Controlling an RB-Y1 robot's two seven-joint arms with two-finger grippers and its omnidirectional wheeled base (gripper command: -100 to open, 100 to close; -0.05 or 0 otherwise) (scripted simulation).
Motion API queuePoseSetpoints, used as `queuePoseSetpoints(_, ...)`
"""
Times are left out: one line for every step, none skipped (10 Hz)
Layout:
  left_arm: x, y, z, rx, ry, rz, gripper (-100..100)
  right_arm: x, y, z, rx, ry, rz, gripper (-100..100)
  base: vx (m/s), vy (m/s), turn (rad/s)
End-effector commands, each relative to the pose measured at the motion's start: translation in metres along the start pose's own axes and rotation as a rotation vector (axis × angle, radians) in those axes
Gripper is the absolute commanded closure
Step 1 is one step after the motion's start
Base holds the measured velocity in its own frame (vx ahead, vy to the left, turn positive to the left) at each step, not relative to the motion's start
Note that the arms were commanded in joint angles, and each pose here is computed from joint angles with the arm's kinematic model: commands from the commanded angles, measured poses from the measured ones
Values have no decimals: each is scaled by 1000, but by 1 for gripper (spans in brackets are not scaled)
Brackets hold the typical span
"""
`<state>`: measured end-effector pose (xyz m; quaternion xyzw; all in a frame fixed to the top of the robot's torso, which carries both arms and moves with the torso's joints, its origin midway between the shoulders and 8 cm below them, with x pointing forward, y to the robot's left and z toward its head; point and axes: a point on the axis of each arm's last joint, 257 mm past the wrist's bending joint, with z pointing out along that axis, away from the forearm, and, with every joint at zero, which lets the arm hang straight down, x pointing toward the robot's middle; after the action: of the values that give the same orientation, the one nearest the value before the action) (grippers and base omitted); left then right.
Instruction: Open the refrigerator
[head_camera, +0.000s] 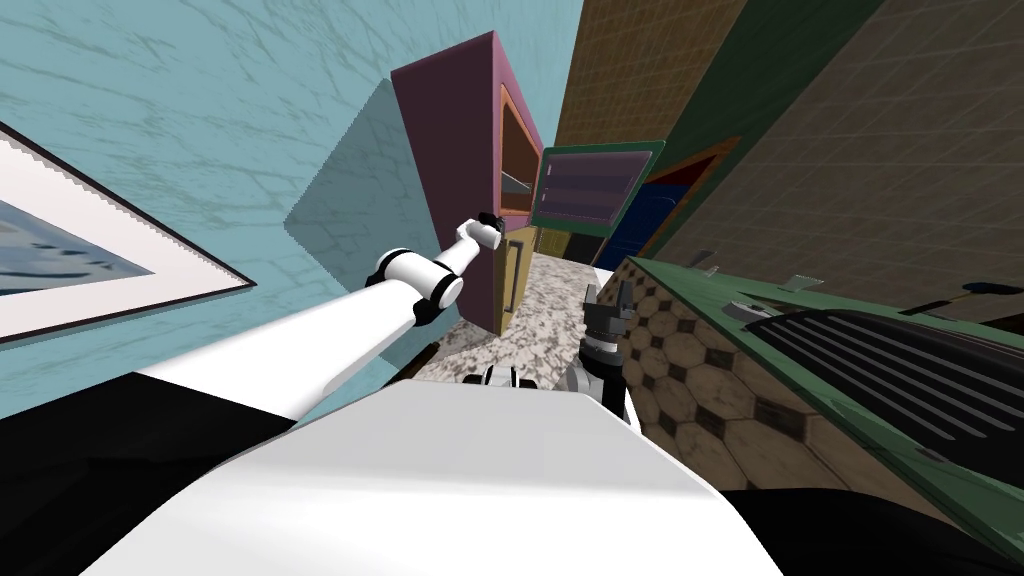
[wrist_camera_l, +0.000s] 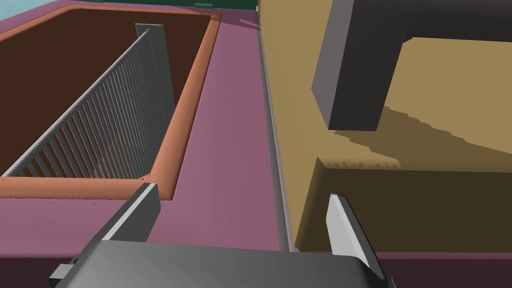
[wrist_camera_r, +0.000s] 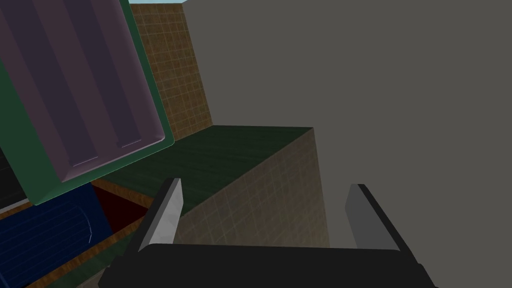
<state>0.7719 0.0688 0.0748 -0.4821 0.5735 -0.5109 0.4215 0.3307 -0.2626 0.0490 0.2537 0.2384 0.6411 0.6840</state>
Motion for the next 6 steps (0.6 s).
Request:
queuePoseSetpoints(13, -31, -5, 58, 21, 3, -100, 0, 0, 0, 0, 0, 0, 0, -4, -3, 15)
queuePoseSetpoints(7, -11, -4, 7, 12, -2, -100, 0, 0, 0, 0, 0, 0, 0, -15, -8, 82)
queuePoseSetpoints(7, -16, -5, 7, 19, -3, -100, 0, 0, 0, 0, 0, 0, 0, -14, -27, 100)
queuePoseSetpoints(8, -21, -6, 7, 26, -4, -100, 0, 0, 0, 0, 0, 0, 0, 7, -41, 88)
queuePoseSetpoints(9, -27, -7, 7, 33, -4, -100, 0, 0, 0, 0, 0, 0, 0, 19, -42, 85)
queuePoseSetpoints(9, -27, -7, 7, 33, -5, -100, 0, 0, 0, 0, 0, 0, 0, 11, -26, 40)
